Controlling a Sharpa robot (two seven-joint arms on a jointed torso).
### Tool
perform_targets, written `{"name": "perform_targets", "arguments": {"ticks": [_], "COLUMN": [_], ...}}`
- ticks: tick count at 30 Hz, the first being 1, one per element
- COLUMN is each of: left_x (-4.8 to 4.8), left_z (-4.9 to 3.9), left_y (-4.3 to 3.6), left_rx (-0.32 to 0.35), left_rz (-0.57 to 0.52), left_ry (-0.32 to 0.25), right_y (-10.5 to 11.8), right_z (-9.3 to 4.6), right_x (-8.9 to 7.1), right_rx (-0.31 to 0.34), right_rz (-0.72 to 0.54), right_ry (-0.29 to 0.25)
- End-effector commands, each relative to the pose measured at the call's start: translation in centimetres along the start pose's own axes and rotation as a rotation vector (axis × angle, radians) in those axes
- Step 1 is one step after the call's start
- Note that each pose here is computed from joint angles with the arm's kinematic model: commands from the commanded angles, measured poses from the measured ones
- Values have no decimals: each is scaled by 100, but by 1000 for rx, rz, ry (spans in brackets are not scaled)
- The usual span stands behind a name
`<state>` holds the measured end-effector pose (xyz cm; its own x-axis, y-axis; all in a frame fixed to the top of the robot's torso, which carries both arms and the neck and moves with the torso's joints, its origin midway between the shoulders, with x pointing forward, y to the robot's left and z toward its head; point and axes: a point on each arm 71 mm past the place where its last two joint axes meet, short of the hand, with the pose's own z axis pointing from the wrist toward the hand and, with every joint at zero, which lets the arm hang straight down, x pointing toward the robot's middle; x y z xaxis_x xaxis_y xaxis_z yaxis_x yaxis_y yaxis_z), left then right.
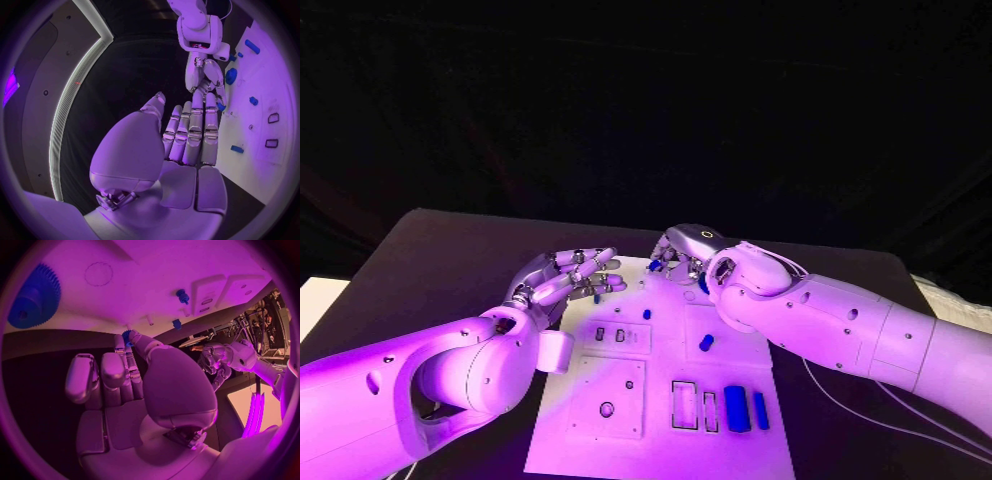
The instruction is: Assemble the parts on the task board
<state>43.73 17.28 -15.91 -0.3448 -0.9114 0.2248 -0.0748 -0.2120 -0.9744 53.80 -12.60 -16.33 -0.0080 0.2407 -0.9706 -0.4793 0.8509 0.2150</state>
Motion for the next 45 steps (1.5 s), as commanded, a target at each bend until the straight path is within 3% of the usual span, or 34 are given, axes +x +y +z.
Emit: {"name": "perform_targets", "arguments": {"ticks": [1,23,32,39,45], "left_x": [37,70,66,34,-9], "left_z": [6,-9,-11,-11,-20], "left_y": [-9,-11,-8,-12,-23], "left_rx": [4,-4,-12,-11,-9], "left_rz": [-12,-16,-14,-19,-18], "left_ry": [24,35,31,26,18], "right_y": [25,-23,33,-22,-261], "right_z": [19,142,123,-84,-370], "right_x": [21,122,67,-81,-260], "right_rx": [-10,52,37,31,95], "right_rz": [-6,-44,-26,3,74], "right_ry": [20,41,-27,-71,-55]}}
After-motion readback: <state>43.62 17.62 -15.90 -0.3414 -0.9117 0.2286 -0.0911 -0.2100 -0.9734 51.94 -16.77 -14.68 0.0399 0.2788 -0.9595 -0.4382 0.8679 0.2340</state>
